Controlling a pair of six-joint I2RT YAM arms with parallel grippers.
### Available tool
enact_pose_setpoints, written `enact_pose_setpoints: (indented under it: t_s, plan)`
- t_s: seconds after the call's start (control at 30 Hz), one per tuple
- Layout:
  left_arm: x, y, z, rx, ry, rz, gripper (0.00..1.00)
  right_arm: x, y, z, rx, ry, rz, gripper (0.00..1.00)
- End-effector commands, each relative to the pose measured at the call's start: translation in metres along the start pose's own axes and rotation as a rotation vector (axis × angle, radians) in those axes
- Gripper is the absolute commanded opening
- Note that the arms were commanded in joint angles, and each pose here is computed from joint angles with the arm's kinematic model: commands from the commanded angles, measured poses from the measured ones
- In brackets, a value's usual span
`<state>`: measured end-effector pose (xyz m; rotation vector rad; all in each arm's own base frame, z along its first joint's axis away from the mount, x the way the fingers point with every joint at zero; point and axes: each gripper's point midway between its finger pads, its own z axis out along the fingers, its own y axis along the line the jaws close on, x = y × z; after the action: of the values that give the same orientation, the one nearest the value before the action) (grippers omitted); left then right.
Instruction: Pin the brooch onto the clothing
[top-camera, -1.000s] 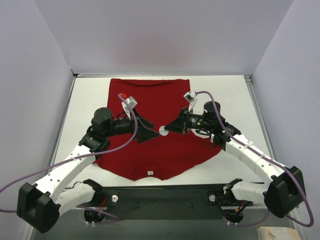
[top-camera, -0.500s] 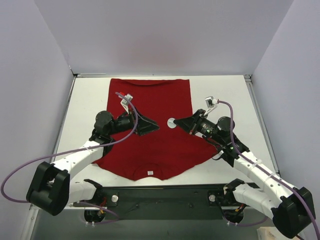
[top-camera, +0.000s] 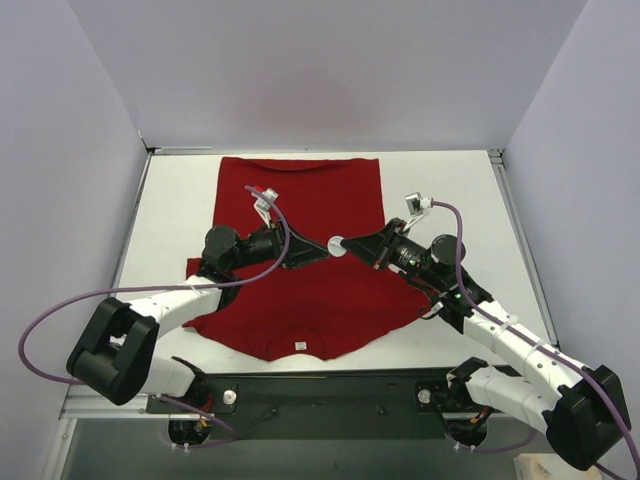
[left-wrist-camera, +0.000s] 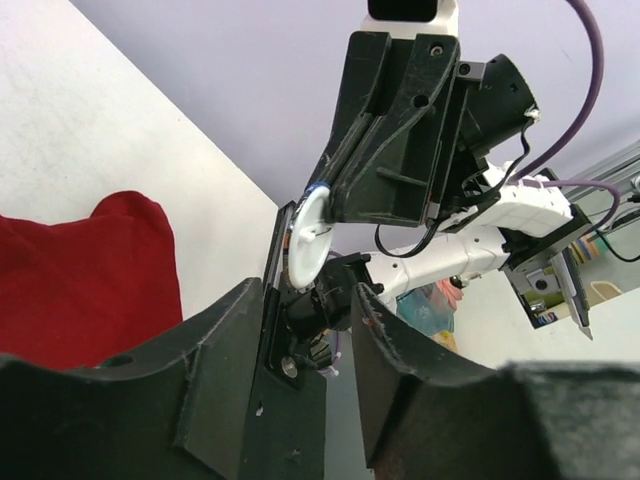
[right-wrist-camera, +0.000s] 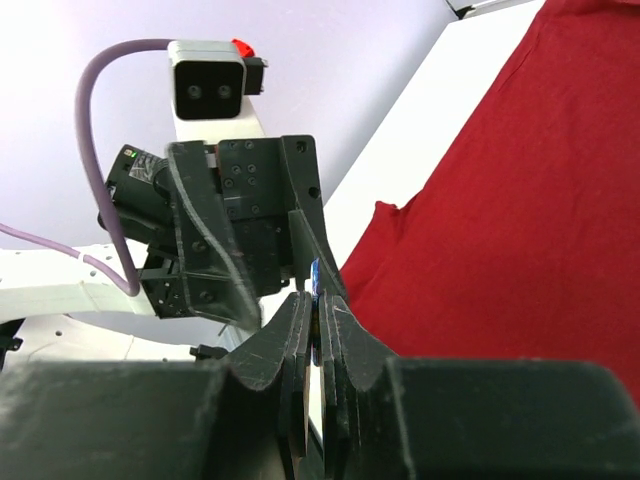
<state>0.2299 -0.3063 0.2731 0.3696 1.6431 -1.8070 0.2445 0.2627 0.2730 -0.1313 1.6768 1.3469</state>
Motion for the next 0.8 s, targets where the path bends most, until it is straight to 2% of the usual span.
enact_pose_setpoints:
  t_s: [0.0,0.03,0.07,0.1,0.13,0.33,0.37,0.4,0.5,0.53,0.57,0.6,0.67,0.7,0.77]
  plan:
    - [-0.015,-0.022,0.014,0.086,-0.033,0.066,0.44,-0.032,0.035,0.003,-0.102,-0.089,-0.068,0.0]
    - [-0.015,-0.022,0.016,0.091,-0.032,0.068,0.4,-0.031,0.035,0.003,-0.104,-0.087,-0.071,0.0]
    - [-0.013,-0.019,0.018,0.087,-0.029,0.062,0.28,-0.03,0.035,0.002,-0.104,-0.085,-0.076,0.0]
    - [-0.016,-0.023,0.021,0.098,-0.028,0.07,0.2,-0.029,0.034,0.003,-0.099,-0.083,-0.074,0.0]
    - [-0.015,-0.022,0.023,0.096,-0.022,0.065,0.17,-0.029,0.033,0.003,-0.094,-0.08,-0.073,0.0]
    - [-0.015,-0.027,0.03,0.11,-0.014,0.082,0.17,-0.019,0.033,0.003,-0.092,-0.038,-0.08,0.0]
    - [-0.015,-0.028,0.031,0.11,-0.014,0.08,0.15,-0.018,0.032,0.003,-0.089,-0.031,-0.079,0.0]
    - [-0.015,-0.027,0.031,0.108,-0.012,0.079,0.0,-0.016,0.031,0.003,-0.086,-0.026,-0.078,0.0]
    - [-0.015,-0.027,0.029,0.095,0.013,0.093,0.0,-0.01,0.025,0.003,-0.062,0.007,-0.08,0.0]
    - [-0.015,-0.025,0.028,0.082,0.017,0.097,0.0,-0.01,0.025,0.004,-0.059,0.014,-0.093,0.06]
    - [-0.013,-0.025,0.025,0.069,0.042,0.091,0.0,-0.01,0.024,0.004,-0.05,0.023,-0.1,0.18]
    - [-0.013,-0.023,0.024,0.058,0.052,0.118,0.0,-0.006,0.021,0.003,-0.033,0.05,-0.097,0.36]
    - [-0.012,-0.02,0.02,0.003,0.094,0.105,0.0,-0.013,0.026,0.003,-0.031,0.056,-0.152,0.54]
    - [-0.011,-0.015,0.018,-0.02,0.117,0.155,0.0,-0.01,0.022,0.002,-0.01,0.085,-0.156,0.65]
    - [-0.004,-0.007,0.011,-0.105,0.175,0.142,0.0,-0.016,0.029,0.003,-0.031,0.104,-0.213,0.75]
